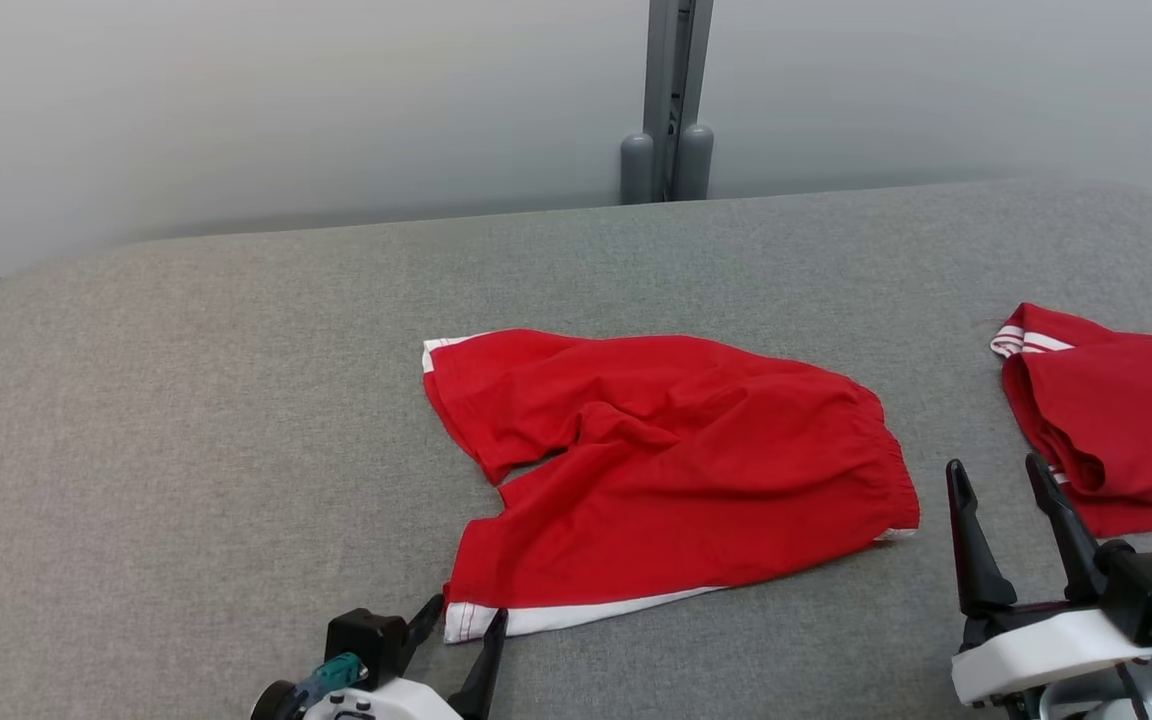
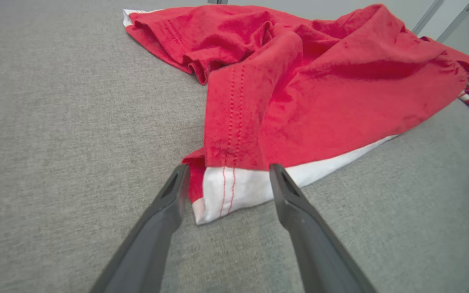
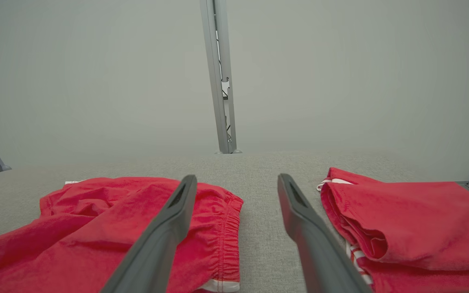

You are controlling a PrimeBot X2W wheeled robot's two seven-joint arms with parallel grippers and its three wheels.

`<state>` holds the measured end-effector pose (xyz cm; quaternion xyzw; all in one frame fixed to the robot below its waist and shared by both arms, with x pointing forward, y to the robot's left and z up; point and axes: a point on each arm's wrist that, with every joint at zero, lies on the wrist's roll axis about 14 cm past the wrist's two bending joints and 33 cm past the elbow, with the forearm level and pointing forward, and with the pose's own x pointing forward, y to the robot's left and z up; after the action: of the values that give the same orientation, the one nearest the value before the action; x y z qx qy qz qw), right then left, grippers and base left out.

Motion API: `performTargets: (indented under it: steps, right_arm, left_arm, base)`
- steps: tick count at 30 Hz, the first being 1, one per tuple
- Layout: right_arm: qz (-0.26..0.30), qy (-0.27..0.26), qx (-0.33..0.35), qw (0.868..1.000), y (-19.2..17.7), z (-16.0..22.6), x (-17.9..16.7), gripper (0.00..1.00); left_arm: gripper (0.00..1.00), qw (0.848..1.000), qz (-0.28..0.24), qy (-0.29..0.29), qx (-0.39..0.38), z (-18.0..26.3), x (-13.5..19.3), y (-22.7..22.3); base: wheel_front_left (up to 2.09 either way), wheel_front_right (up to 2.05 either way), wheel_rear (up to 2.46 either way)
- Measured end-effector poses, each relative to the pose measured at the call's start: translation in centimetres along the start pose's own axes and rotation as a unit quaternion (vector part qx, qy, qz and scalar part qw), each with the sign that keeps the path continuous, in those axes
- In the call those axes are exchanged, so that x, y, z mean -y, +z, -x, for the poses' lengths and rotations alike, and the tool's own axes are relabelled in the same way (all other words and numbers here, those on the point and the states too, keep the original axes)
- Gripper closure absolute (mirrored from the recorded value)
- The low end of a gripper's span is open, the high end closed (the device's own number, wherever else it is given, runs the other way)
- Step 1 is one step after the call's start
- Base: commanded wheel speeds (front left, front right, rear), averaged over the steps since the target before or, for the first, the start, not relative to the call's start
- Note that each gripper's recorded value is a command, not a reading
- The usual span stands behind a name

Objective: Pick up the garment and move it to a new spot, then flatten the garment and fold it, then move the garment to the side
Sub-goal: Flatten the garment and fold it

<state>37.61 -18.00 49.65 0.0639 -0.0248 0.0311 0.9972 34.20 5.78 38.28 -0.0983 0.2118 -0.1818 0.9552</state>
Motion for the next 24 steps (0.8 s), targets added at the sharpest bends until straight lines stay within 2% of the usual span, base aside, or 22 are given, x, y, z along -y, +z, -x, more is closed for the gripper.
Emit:
performTargets:
  steps: [2,3,4,6,10,14,15,16,18,21,24]
  right_arm:
    - [0.000,-0.003,0.000,1.000,0.0,0.0,0.2,0.00]
    - [0.000,-0.005,-0.001,1.000,-0.1,0.0,0.3,0.00]
    - [0.001,-0.006,-0.002,1.000,-0.1,0.0,0.4,0.00]
    - [0.000,-0.007,-0.003,1.000,-0.2,0.0,0.4,0.00]
    - [0.000,-0.008,-0.003,1.000,-0.2,0.0,0.6,0.00]
    - [0.000,-0.008,-0.006,1.000,-0.4,-0.1,0.6,0.00]
    - [0.000,-0.007,-0.011,1.000,-0.7,0.0,0.5,0.00]
    - [-0.001,-0.006,-0.020,1.000,-1.2,0.0,0.4,0.00]
    - [0.008,-0.001,-0.048,0.999,-2.6,0.4,0.6,0.00]
    - [0.034,0.000,-0.089,0.995,-4.6,1.1,1.7,0.00]
    - [0.041,0.014,-0.117,0.992,-6.3,1.5,1.3,0.00]
  left_arm:
    - [0.01,1.000,0.000,-0.004,-0.001,-0.2,0.1,-0.1]
    - [0.14,1.000,0.001,-0.006,-0.002,-0.2,0.2,-0.2]
    - [0.22,1.000,0.002,-0.007,-0.003,-0.3,0.3,-0.3]
    - [0.49,1.000,0.002,-0.011,-0.005,-0.3,0.5,-0.5]
    - [0.65,1.000,0.002,-0.014,-0.004,-0.3,0.7,-0.5]
    - [0.77,1.000,0.005,-0.015,-0.003,-0.2,0.7,-0.5]
    - [0.85,1.000,0.005,-0.015,-0.004,-0.2,0.6,-0.5]
    - [0.97,1.000,0.005,-0.014,-0.004,-0.2,0.6,-0.6]
    - [1.00,1.000,0.010,-0.006,0.003,-0.1,0.2,-0.3]
    - [1.00,1.000,0.010,0.008,0.023,-0.3,-0.5,0.9]
    - [1.00,0.999,0.006,0.019,0.044,-0.6,-1.3,2.2]
  base:
    - [0.00,0.00,0.00]
    - [0.00,0.00,0.00]
    - [0.00,0.00,0.00]
    - [0.00,0.00,0.00]
    - [0.00,0.00,0.00]
    - [0.00,0.00,0.00]
    - [0.00,0.00,0.00]
    - [0.00,0.00,0.00]
    - [0.00,0.00,0.00]
    - [0.00,0.00,0.00]
    - [0.00,0.00,0.00]
